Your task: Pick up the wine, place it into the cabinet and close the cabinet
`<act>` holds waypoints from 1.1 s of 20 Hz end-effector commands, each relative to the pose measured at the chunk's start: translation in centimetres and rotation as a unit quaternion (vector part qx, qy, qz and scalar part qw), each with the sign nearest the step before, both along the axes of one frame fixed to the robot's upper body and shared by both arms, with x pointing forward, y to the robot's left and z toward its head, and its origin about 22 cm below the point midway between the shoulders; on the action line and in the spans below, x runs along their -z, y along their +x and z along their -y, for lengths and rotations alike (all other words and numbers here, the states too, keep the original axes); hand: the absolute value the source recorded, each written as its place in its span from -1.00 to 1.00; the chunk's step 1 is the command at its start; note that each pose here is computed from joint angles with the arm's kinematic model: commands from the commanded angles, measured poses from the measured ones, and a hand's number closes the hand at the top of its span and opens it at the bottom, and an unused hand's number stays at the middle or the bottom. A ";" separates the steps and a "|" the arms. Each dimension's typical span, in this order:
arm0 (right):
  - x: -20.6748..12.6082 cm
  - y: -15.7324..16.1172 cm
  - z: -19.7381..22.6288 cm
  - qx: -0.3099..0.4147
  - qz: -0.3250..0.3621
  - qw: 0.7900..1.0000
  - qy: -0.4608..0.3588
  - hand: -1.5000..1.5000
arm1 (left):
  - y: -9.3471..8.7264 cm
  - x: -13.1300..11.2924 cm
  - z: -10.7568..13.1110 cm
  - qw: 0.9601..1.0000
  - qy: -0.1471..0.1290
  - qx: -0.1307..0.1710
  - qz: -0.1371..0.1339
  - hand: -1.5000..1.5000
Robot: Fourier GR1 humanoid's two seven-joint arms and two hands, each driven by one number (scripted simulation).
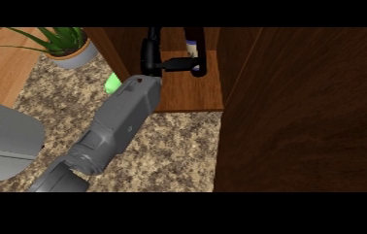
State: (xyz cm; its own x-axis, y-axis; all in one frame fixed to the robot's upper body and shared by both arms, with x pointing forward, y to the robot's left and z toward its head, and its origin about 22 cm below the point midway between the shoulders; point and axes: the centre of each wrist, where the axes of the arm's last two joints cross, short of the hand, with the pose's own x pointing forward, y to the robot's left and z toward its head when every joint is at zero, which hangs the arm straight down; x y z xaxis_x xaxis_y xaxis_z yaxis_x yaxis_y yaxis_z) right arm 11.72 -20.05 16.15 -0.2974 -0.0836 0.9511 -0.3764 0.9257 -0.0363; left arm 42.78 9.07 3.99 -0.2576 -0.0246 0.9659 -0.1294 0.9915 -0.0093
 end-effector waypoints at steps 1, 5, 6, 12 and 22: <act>-2.9 -3.6 1.0 -0.011 0.017 1.000 0.020 -1.00 | -0.4 0.9 -1.8 1.000 -0.009 0.008 0.014 -1.00; -3.7 -4.2 1.0 0.003 0.028 0.999 0.019 -1.00 | -0.8 0.3 -0.7 0.999 -0.021 0.024 0.023 -1.00; -3.3 -3.4 1.3 0.001 0.018 1.000 0.010 -1.00 | -1.2 -0.1 0.3 0.998 -0.031 0.035 0.031 -1.00; -3.0 -3.8 1.6 0.013 0.026 1.000 0.005 -1.00 | -2.6 -1.0 -0.4 0.996 -0.057 0.055 0.035 -1.00; -3.6 -4.1 0.8 0.005 0.035 0.999 0.017 -1.00 | -10.0 0.7 0.0 0.990 -0.099 0.093 0.024 -1.00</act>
State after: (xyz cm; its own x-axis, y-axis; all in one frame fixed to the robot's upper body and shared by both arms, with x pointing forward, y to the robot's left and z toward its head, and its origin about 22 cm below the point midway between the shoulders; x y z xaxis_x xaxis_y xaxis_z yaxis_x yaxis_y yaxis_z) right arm 11.43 -19.91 16.12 -0.2849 -0.0822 0.9550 -0.3564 0.9340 -0.0259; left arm 35.10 8.61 2.87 -0.2979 0.1771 0.9380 0.0392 0.9841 -0.1733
